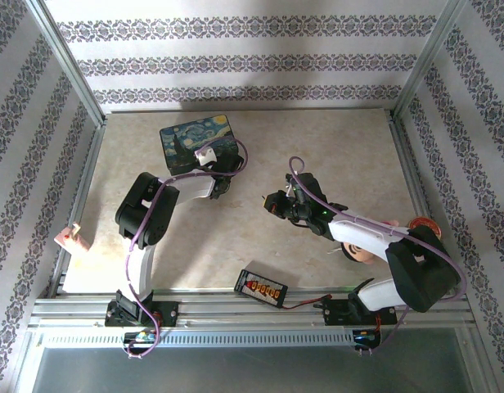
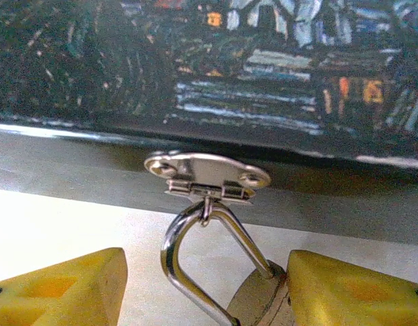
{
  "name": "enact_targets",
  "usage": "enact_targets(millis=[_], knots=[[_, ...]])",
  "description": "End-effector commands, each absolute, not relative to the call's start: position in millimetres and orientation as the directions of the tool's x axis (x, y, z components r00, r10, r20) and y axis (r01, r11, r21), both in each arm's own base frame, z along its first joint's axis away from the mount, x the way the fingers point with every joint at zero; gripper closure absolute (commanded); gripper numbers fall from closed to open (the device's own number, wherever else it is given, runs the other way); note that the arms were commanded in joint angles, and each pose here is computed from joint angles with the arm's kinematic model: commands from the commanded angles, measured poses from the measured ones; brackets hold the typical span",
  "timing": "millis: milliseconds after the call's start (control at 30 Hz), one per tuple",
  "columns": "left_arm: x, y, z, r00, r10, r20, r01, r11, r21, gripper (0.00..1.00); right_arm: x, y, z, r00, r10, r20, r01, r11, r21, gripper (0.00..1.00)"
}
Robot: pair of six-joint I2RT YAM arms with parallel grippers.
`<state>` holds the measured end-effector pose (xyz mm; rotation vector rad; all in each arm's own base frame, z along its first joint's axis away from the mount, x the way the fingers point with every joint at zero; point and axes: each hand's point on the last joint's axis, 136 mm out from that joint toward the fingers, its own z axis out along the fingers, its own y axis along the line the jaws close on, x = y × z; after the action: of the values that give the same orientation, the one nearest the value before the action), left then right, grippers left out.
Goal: Unlock a padlock with a key
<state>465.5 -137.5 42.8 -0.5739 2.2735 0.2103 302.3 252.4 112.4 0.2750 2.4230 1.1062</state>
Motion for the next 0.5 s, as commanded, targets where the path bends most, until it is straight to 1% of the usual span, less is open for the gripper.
enact_targets(millis=[0,33,100,133,233,467], knots=[[462,-141,49,-0.628,-0.330,-0.704,-0.446,0.895,-0.021,0.35,312,257,127,-0.865,0.360,-0.350,-0.048,0.635,0.771,1.00],[464,-144,48,-0.633,-0.329,-0.701,-0.438,0.899,-0.026,0.33,312,257,127,-0.865,0.361,-0.349,-0.047,0.635,0.771,1.00],[469,-151,45,-0.648,-0.325,-0.689,-0.415,0.909,-0.038,0.23,312,258,126,-0.866,0.360,-0.346,-0.045,0.634,0.772,1.00],[471,-154,44,-0.652,-0.323,-0.685,-0.409,0.911,-0.041,0.22,313,258,127,-0.867,0.360,-0.345,-0.045,0.632,0.774,1.00],[477,-156,41,-0.661,-0.321,-0.678,-0.417,0.909,-0.024,0.22,313,260,127,-0.869,0.359,-0.340,-0.044,0.628,0.777,1.00],[479,-147,34,-0.659,-0.338,-0.672,-0.473,0.881,0.021,0.29,312,259,129,-0.868,0.362,-0.341,-0.048,0.621,0.782,1.00]])
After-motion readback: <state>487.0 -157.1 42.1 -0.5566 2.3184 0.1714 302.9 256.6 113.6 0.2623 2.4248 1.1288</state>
